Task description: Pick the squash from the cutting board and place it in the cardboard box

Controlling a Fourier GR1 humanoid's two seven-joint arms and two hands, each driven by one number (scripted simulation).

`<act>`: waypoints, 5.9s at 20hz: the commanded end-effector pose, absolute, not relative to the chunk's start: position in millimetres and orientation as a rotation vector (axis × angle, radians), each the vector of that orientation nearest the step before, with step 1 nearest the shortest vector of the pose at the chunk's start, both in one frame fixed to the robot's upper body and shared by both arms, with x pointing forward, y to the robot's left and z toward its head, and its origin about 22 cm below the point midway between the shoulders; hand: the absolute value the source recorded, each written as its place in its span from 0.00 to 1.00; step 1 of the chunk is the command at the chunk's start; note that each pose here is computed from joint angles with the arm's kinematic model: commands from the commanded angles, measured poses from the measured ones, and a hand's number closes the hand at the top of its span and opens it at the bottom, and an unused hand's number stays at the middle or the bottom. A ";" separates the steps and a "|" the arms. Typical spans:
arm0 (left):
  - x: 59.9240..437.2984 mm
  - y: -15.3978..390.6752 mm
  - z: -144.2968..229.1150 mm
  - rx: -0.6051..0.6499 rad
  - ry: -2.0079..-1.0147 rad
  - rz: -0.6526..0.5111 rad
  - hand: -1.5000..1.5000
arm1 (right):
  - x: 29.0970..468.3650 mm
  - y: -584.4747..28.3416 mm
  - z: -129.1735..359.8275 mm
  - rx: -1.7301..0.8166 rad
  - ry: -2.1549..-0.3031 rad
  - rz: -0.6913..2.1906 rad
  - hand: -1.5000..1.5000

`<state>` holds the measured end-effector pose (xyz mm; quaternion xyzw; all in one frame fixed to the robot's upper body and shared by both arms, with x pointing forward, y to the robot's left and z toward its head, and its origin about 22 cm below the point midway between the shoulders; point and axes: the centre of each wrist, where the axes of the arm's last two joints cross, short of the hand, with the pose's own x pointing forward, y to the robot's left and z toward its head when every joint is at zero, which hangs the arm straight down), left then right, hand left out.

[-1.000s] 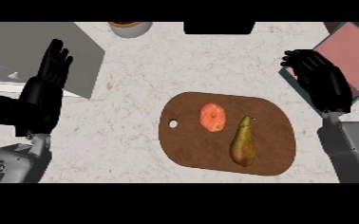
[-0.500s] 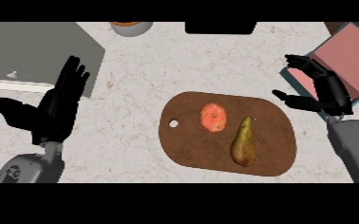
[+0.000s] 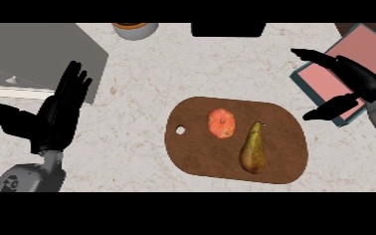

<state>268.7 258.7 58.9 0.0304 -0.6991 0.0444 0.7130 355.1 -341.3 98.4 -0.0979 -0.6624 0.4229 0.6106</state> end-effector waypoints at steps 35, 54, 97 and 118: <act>256.9 249.2 35.7 0.061 -1.543 0.101 0.50 | 344.8 -197.1 96.1 -0.102 -1.289 1.090 0.00; 264.7 269.0 52.7 0.069 -1.544 0.120 0.50 | 332.9 -177.3 56.5 -0.157 -1.230 1.149 0.00; 253.7 265.9 55.8 0.069 -1.552 0.125 0.50 | 300.9 -131.4 19.8 -0.317 -1.391 1.369 1.00; 263.0 268.7 64.6 0.074 -1.552 0.098 0.50 | 157.9 -125.0 140.6 -0.640 -1.822 1.228 1.00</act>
